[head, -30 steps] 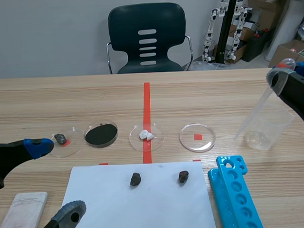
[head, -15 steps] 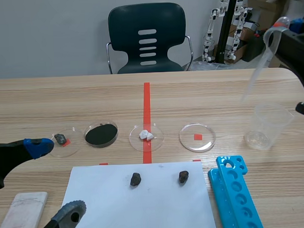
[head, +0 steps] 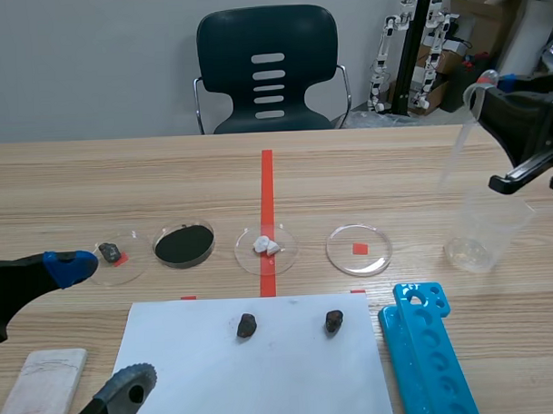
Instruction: Draw acid from the petri dish
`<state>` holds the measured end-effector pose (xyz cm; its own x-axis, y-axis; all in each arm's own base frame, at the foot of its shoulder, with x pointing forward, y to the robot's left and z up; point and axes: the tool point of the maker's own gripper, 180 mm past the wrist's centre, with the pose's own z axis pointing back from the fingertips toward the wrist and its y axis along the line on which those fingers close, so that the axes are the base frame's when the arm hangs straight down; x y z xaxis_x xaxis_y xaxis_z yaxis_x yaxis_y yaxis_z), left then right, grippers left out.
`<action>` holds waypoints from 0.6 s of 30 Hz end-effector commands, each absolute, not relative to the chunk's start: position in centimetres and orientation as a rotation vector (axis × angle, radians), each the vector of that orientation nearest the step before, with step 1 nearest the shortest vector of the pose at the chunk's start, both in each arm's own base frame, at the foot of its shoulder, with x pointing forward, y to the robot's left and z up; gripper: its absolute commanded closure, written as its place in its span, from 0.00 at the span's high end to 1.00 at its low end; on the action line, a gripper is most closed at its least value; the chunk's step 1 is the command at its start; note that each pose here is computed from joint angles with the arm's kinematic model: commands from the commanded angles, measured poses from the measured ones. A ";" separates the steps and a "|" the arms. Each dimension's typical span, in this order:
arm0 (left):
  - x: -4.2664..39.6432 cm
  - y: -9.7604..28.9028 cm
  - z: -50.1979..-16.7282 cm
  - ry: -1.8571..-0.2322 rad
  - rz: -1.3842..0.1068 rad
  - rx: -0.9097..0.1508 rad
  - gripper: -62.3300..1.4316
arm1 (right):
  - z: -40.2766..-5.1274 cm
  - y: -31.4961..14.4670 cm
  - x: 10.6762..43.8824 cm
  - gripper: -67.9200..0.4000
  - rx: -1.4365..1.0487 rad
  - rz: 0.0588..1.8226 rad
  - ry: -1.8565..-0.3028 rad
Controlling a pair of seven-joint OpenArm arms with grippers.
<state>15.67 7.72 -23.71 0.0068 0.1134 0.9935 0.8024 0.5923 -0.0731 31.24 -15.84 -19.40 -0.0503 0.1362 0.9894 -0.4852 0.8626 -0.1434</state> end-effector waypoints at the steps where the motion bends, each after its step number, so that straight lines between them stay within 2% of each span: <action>1: 15.8 7.6 -23.0 -1.517 -0.627 -0.831 1.00 | -18.6 -15.9 32.0 0.01 0.290 0.503 -1.584; 9: 15.8 7.6 -23.0 -1.517 -0.627 -0.831 1.00 | -20.8 -15.6 33.9 0.01 0.298 0.462 -1.561; 18: 15.8 7.6 -23.0 -1.517 -0.627 -0.831 1.00 | -22.7 -13.6 34.7 0.01 0.299 0.497 -1.543</action>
